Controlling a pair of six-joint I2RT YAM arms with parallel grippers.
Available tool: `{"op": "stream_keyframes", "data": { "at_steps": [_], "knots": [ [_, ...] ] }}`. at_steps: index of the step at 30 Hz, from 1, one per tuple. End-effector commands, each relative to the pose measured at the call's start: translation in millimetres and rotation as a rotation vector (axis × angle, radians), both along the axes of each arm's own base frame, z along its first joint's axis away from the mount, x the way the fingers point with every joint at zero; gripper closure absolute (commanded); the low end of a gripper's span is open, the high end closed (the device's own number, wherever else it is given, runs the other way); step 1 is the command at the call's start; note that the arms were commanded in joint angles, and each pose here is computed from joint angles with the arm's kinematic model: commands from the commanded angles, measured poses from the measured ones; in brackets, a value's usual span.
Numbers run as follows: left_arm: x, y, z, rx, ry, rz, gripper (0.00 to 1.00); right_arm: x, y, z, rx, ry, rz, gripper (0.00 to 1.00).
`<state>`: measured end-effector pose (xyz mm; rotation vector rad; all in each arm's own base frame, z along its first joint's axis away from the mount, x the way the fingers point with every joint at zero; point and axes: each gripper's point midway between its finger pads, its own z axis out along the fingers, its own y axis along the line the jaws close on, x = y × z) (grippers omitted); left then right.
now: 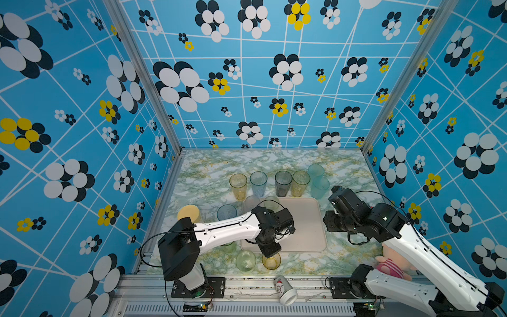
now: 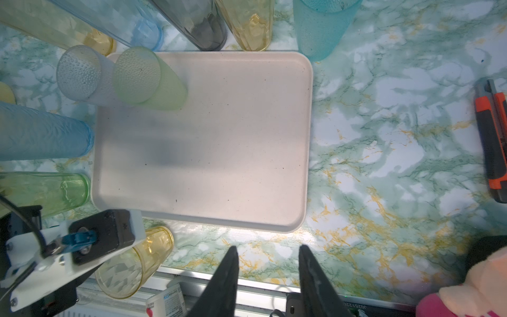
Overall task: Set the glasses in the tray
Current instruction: 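Close the left gripper on the rim of the small amber cup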
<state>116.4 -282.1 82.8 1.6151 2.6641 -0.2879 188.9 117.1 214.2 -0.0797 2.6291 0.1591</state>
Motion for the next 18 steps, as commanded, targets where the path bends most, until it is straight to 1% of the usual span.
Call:
{"op": "stream_keyframes", "data": {
  "at_steps": [1,5,7,9,14,18],
  "knots": [
    [-3,5,-8,0.037,0.025,-0.016,0.85,-5,-8,-4,-0.017,0.010,-0.020,0.61],
    [-2,5,-7,0.038,0.020,-0.018,0.86,-7,-11,-4,-0.017,0.007,-0.026,0.61],
    [0,5,-5,0.034,0.009,-0.019,0.90,-8,-13,-3,-0.015,0.004,-0.031,0.61],
    [1,3,-2,0.028,0.002,-0.020,0.91,-8,-15,-1,-0.015,-0.002,-0.036,0.61],
    [9,-1,13,0.013,-0.028,-0.033,0.93,-9,-18,1,-0.017,-0.014,-0.044,0.61],
    [20,-7,33,-0.015,-0.050,-0.029,0.94,-9,-20,1,-0.024,-0.019,-0.051,0.61]
  ]
}}
